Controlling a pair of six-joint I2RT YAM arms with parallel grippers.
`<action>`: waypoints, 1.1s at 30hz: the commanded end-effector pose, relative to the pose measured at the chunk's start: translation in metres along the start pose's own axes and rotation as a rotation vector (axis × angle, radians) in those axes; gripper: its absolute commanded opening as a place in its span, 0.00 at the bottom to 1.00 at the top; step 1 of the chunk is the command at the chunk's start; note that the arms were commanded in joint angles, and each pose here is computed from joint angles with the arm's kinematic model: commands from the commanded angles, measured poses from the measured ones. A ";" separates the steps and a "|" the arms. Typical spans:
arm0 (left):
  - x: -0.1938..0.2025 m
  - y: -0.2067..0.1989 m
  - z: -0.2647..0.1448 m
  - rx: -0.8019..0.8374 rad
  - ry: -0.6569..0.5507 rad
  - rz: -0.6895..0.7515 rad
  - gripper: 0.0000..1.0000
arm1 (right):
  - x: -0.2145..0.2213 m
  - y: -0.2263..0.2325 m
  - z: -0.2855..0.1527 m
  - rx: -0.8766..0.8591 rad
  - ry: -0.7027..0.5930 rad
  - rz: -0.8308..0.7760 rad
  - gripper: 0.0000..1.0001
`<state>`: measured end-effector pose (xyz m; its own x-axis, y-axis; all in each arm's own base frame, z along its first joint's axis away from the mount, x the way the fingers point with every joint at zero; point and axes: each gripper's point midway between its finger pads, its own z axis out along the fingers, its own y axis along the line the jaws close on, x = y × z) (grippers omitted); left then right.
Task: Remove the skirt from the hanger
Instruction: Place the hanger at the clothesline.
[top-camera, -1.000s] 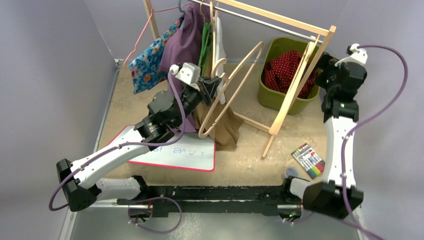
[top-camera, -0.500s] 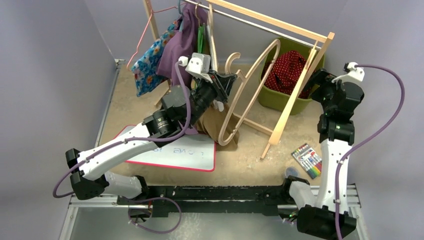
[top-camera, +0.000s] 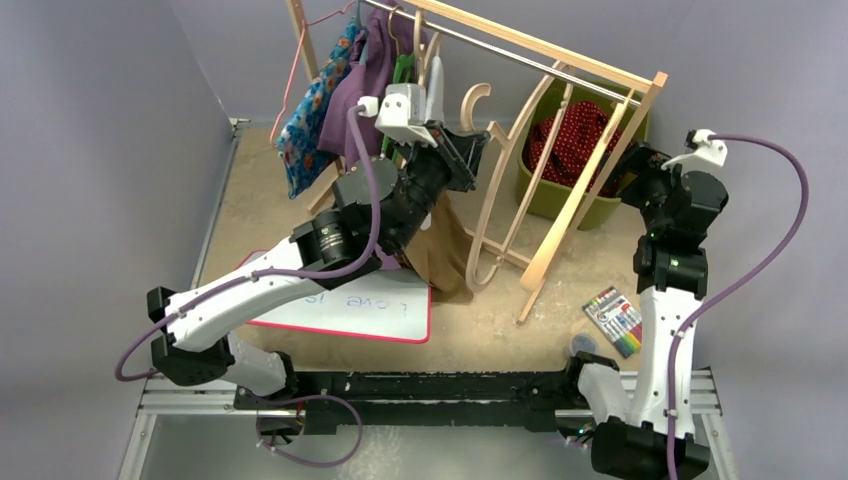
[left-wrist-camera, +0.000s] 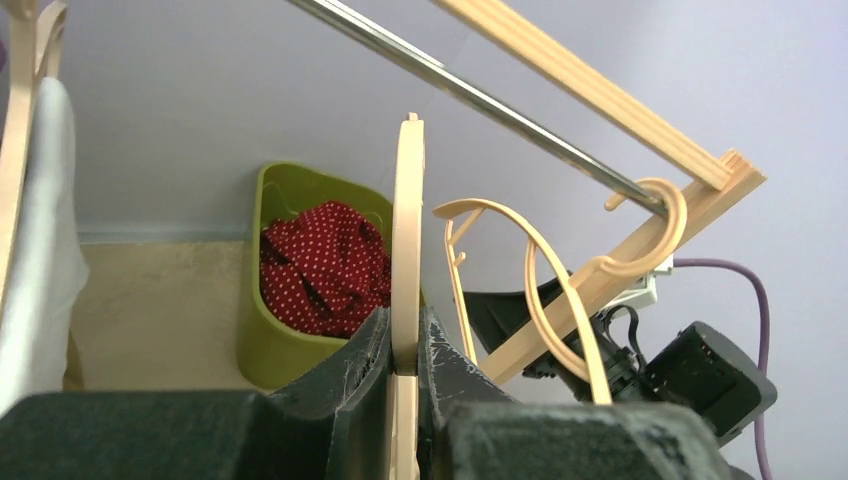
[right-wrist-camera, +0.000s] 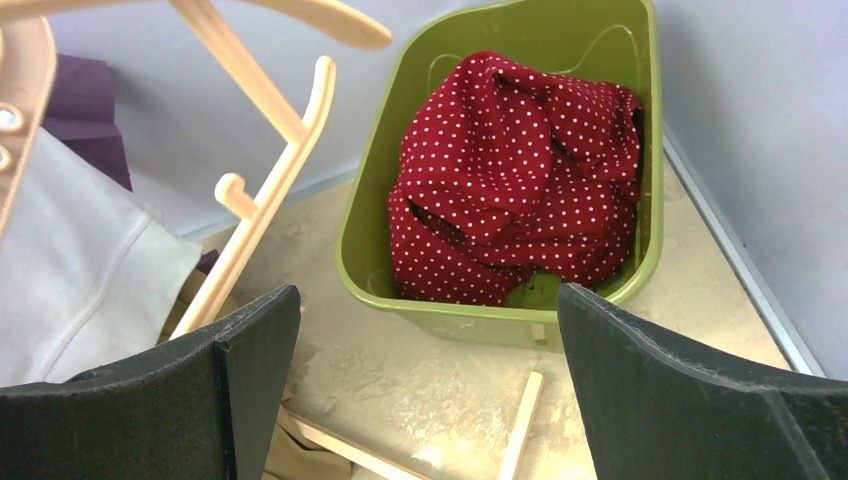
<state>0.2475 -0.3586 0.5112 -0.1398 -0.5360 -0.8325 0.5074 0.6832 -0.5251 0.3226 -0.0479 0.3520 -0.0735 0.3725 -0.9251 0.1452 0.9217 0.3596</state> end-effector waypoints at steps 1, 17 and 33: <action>-0.024 -0.007 0.008 -0.038 -0.055 0.008 0.00 | -0.025 0.000 -0.005 0.033 -0.070 -0.001 0.99; -0.025 -0.063 0.046 0.090 -0.061 -0.089 0.00 | -0.155 0.060 -0.097 -0.060 -0.396 -0.019 0.99; -0.030 -0.090 0.061 0.225 -0.016 -0.320 0.00 | -0.208 0.095 -0.193 -0.134 -0.622 -0.053 0.99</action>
<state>0.2615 -0.4388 0.5557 -0.2514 -0.6137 -0.7484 0.5779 0.5251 -0.6247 0.1602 -0.0135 0.5978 0.5078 0.2312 -0.8299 0.0142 0.9609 0.2764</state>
